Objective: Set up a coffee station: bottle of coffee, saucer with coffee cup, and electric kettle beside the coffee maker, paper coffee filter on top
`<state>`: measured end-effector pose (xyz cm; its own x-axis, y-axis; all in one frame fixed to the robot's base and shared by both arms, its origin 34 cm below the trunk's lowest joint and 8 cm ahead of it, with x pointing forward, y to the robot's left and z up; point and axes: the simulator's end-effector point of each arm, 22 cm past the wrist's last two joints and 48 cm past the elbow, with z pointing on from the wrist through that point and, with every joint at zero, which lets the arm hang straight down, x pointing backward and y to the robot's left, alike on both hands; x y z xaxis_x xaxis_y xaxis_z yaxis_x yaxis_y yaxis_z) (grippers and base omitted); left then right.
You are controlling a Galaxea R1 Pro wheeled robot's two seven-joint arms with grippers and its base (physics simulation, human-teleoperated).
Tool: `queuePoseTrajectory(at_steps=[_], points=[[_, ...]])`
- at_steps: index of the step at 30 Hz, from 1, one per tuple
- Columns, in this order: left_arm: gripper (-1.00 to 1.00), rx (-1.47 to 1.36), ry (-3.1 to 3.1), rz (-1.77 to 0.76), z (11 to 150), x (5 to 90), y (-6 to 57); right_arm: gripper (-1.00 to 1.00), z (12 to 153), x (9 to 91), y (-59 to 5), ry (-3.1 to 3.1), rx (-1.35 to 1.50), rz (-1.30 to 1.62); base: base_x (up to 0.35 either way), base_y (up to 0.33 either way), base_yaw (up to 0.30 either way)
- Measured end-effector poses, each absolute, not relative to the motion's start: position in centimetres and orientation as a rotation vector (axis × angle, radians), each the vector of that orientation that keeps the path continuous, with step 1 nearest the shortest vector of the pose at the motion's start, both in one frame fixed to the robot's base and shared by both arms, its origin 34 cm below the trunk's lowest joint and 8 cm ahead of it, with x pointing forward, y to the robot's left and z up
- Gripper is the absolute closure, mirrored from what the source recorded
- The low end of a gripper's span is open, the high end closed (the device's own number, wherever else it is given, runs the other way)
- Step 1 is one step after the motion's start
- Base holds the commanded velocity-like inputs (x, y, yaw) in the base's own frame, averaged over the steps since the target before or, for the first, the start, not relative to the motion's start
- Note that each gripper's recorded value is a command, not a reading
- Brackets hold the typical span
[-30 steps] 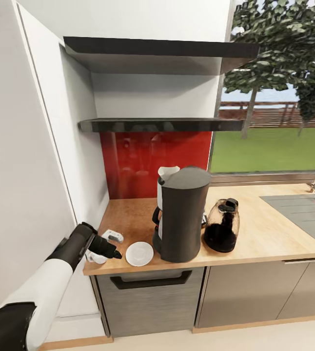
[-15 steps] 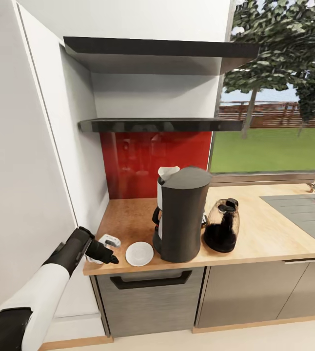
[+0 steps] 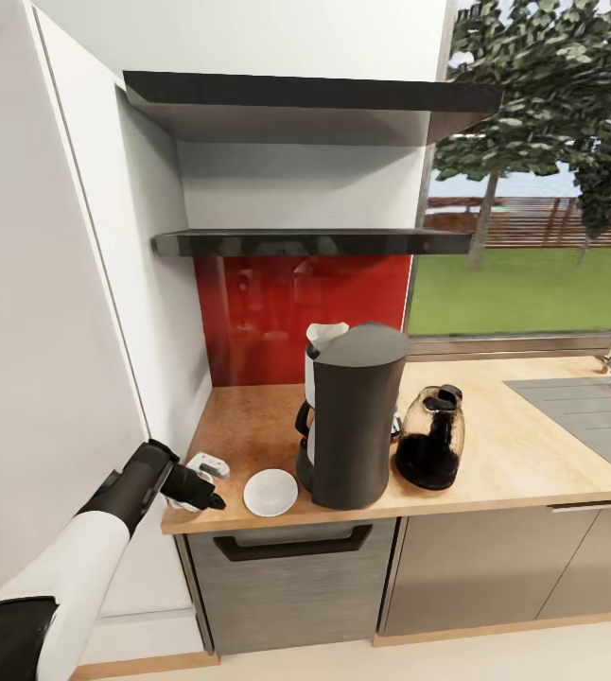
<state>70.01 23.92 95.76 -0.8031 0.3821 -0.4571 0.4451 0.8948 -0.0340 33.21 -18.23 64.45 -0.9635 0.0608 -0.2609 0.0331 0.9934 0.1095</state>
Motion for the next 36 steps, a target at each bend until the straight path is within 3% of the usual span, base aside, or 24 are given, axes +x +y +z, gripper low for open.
queuePoseTrajectory(at_steps=[36], points=[[-1.0, 0.603, 2.587, -0.134, 95.13, 70.99, 24.01, -1.0, 64.12, 32.74, -18.52, 2.883, 0.072, 0.146, 0.0, 0.0, 0.0]])
